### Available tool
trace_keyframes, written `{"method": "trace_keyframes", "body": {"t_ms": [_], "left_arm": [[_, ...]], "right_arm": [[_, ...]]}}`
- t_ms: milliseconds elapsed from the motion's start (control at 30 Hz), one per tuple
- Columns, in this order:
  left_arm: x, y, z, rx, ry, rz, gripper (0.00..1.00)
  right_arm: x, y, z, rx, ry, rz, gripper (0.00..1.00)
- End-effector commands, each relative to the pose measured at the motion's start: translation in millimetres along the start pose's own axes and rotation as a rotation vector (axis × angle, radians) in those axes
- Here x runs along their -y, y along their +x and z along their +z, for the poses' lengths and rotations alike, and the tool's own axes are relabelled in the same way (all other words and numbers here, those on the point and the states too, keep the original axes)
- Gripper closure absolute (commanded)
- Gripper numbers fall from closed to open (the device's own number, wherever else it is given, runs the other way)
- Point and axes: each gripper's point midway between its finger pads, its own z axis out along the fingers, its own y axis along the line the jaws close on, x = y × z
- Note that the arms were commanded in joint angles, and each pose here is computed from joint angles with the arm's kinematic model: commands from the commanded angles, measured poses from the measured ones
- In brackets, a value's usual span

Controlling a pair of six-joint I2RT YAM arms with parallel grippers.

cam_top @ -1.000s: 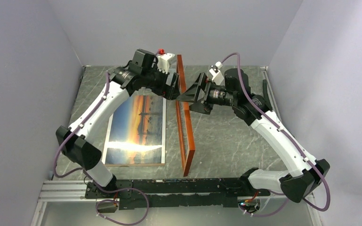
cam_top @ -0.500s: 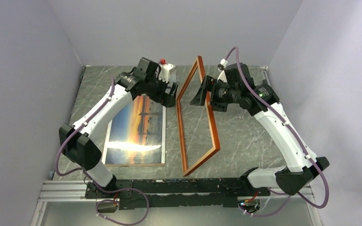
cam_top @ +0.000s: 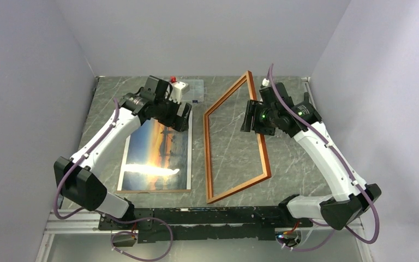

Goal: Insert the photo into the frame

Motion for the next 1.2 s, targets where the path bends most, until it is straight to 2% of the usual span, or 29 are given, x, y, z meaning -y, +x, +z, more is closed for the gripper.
{"method": "trace_keyframes", "body": {"t_ms": [0,133,233,567,800,1167], "left_arm": [[-14.8,-12.4,-16.2,0.074,-0.066,0.021,0.05],[-24.5,-14.3,-25.1,0.103,-0.107,0.012,0.05],[-27.9,-11.0,-32.0,0.129,-0.127,0.046,0.05],[-43.8,-1.6,-43.1,0.12,-0.189,0.017,0.05],[-57.2,-1.4,-53.5,0.131,-0.242,0.008,0.05],[-66.6,12.3,-45.8,0.087,-0.25,0.011,0.05]], "right_arm": [[22.8,-2.5,3.7,0.037,0.099,-0.039,0.41],[34.7,1.3,10.5,0.036,0.149,-0.056,0.5],[46.9,5.9,17.5,0.036,0.194,-0.074,0.52],[67.9,0.2,47.2,0.064,0.306,-0.107,0.57],[83.2,-8.1,63.6,0.062,0.394,-0.19,0.55],[118.2,-18.2,85.5,0.084,0.523,-0.131,0.61]]}}
